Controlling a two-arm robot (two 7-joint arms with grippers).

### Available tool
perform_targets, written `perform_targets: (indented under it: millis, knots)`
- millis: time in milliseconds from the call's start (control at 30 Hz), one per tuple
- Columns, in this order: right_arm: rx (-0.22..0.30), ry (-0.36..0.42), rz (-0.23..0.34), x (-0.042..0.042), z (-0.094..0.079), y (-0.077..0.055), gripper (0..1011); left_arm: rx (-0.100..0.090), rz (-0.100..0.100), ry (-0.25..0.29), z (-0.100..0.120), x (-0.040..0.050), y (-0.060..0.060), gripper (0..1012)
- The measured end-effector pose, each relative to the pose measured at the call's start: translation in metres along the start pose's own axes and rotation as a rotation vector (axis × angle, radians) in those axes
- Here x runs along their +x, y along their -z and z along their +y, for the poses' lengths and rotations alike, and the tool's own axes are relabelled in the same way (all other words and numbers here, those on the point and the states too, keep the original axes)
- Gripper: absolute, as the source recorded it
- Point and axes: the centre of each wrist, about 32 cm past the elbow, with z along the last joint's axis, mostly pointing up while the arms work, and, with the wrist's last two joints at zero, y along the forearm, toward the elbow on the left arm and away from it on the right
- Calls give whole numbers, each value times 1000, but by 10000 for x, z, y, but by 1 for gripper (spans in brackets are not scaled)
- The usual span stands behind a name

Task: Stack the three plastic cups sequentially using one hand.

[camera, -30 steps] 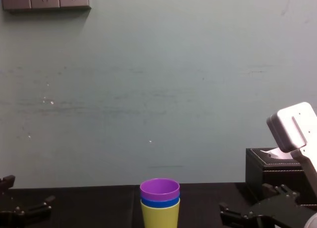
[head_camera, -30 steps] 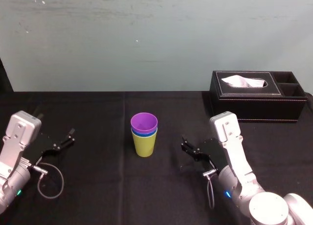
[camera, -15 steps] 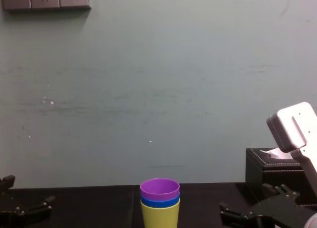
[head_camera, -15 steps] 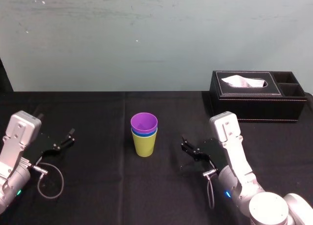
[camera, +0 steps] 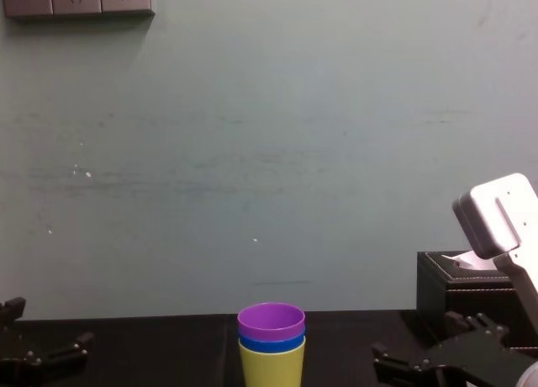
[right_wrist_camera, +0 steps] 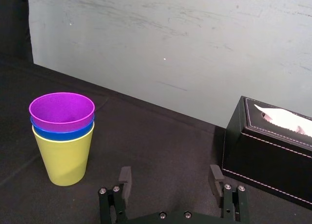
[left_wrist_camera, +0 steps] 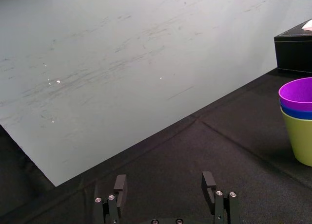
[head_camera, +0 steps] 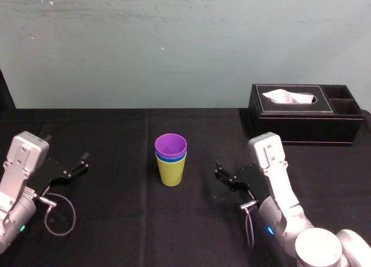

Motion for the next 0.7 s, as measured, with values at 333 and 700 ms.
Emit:
perform_targets:
  millis: [333,700]
  knots:
    - [0,0,0,0,0,0,1003,0,0,0,0,0,0,1000]
    - [0,0,0,0,0,0,1003,0,0,0,0,0,0,1000]
